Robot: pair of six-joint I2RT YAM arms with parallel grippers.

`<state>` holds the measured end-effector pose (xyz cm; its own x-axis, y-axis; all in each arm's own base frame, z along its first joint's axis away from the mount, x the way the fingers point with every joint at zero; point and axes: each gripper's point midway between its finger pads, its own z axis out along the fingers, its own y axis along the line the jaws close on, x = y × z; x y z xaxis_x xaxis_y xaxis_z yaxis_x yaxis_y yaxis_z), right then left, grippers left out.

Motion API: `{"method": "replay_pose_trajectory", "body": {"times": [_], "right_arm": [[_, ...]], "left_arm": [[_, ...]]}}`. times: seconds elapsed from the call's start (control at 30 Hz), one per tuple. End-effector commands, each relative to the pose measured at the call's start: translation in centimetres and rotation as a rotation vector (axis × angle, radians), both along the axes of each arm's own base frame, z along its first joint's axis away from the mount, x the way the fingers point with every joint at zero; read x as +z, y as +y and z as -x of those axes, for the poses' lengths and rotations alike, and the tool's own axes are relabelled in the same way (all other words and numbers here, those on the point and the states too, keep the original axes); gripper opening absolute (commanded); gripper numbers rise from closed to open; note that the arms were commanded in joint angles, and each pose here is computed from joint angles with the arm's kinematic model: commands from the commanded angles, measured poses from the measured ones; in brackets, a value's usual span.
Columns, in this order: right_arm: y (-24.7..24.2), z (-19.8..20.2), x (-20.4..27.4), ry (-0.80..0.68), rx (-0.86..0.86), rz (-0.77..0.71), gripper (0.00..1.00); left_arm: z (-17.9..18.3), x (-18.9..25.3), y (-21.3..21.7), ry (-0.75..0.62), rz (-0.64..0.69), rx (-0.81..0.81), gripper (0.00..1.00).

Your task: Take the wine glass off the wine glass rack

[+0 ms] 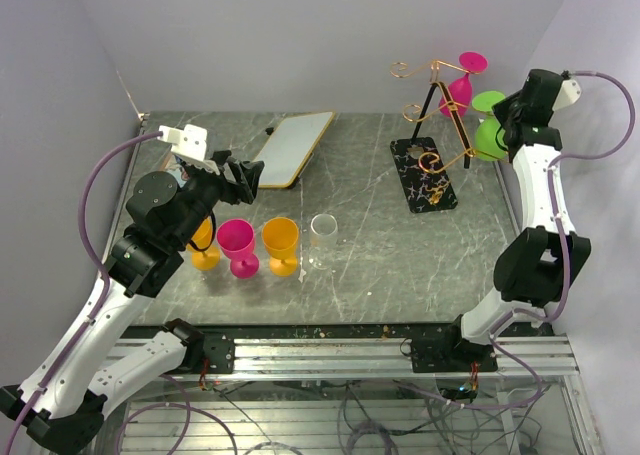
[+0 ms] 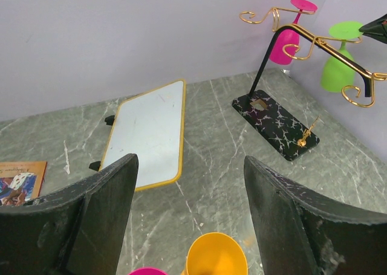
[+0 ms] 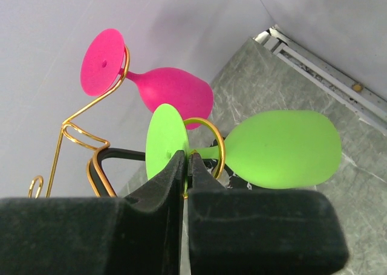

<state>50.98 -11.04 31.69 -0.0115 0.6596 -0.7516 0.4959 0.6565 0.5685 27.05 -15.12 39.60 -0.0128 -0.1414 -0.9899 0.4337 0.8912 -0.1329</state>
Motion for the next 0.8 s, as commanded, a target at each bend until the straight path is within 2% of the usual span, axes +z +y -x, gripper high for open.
{"method": "replay_pose_trajectory", "body": {"times": [0.0,0.33,0.77], "right_arm": [[-0.6,0.9,1.0,-0.058,-0.049,-0.03,0.0],[-1.4,1.1,1.0,-0.2,-0.053,-0.202,0.0],[-0.3,-1.2,0.5,-0.209,0.052,-0.263,0.0]], "left_arm": [[-0.1,0.4,-0.4,-0.021,0.022,-0.017,0.81],[-0.2,0.3,-0.4,-0.017,0.023,-0.014,0.81],[-0.1,0.4,-0.4,-0.02,0.025,-0.014,0.81]]}}
